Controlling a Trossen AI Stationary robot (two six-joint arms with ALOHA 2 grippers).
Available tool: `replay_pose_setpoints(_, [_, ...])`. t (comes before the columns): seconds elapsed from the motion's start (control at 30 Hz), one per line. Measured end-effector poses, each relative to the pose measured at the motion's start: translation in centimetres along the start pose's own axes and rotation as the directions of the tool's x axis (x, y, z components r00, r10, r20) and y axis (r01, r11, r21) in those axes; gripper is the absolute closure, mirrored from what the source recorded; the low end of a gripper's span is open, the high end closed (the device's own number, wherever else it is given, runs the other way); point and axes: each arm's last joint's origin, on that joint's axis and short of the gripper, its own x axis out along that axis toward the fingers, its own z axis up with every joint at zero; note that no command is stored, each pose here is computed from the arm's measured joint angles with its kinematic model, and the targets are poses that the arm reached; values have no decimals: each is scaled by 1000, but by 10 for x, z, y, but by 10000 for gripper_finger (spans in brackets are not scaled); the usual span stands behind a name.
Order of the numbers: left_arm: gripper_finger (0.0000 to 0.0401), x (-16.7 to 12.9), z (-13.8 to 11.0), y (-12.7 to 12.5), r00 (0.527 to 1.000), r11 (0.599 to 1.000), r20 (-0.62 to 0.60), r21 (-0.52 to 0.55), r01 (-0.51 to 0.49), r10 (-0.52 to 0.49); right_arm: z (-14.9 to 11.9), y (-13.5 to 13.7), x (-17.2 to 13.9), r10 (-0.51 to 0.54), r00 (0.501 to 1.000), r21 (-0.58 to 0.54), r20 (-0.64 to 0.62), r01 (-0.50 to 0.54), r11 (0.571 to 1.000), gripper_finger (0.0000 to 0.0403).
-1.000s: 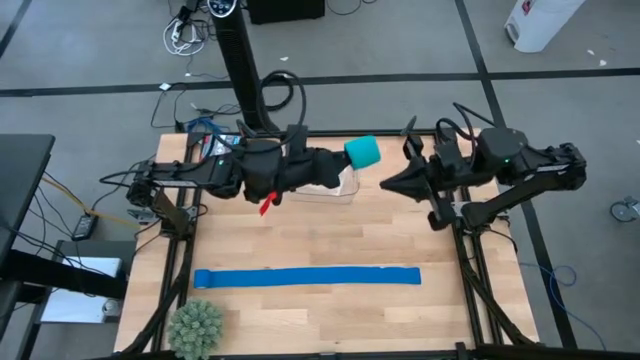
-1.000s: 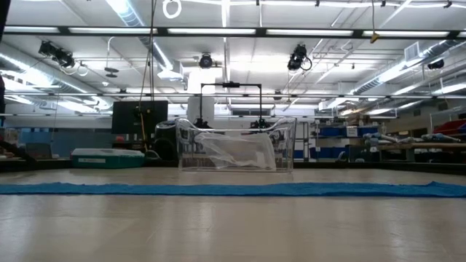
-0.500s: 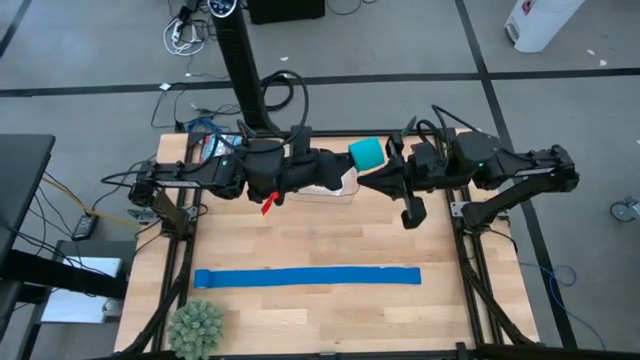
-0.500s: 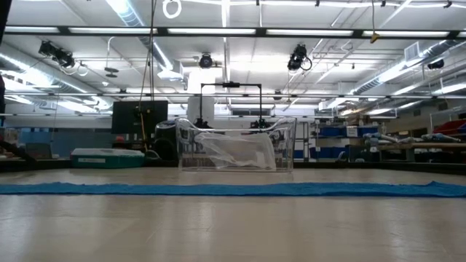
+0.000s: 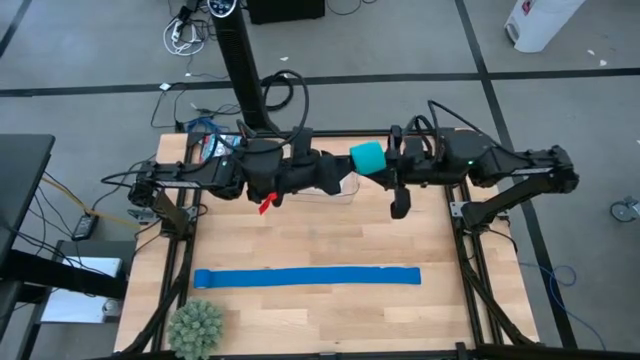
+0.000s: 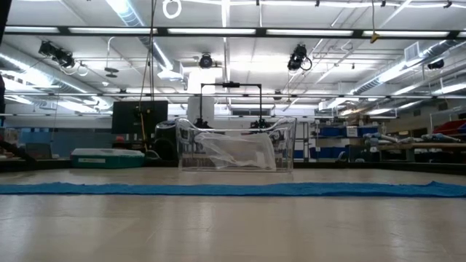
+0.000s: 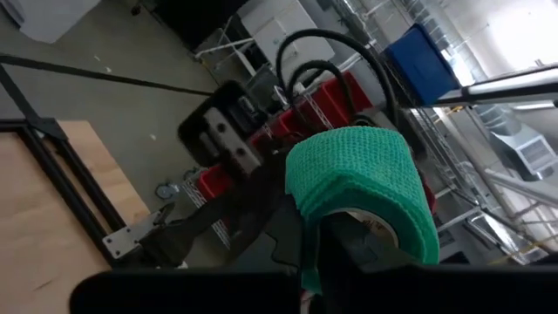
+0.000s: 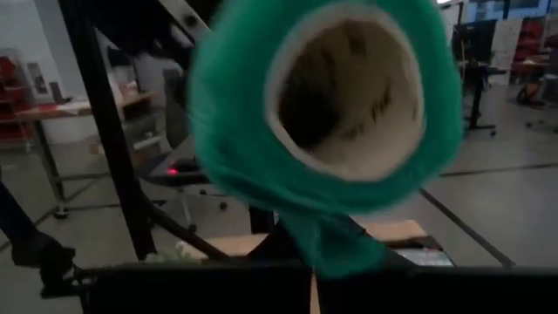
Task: Roll bandage
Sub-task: Roll the green bandage
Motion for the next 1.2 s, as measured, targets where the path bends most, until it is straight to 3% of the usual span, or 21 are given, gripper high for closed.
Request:
replay_pose_setpoints(0.37, [379,1,2,-2,999,998,-23,35,50,-49,-12,-2,7,-48,996,8,-81,49,999,402])
replay_pose_setpoints(0.63, [379,-3,0,-10,995,985,-7,146,95,-95,-34,-5,-7,-58,938,45,-340,78,996,402])
replay_pose_setpoints(0.9, [379,-3,-2,-7,999,952,39,305,5,-17,-9,-4,-36,129,963,35,-238,-124,992,402])
replay_pose_setpoints(1.2, [379,-7,-3,-12,996,923,89,384,-14,-21,0,-32,-63,-4,971,32,-240,12,999,401])
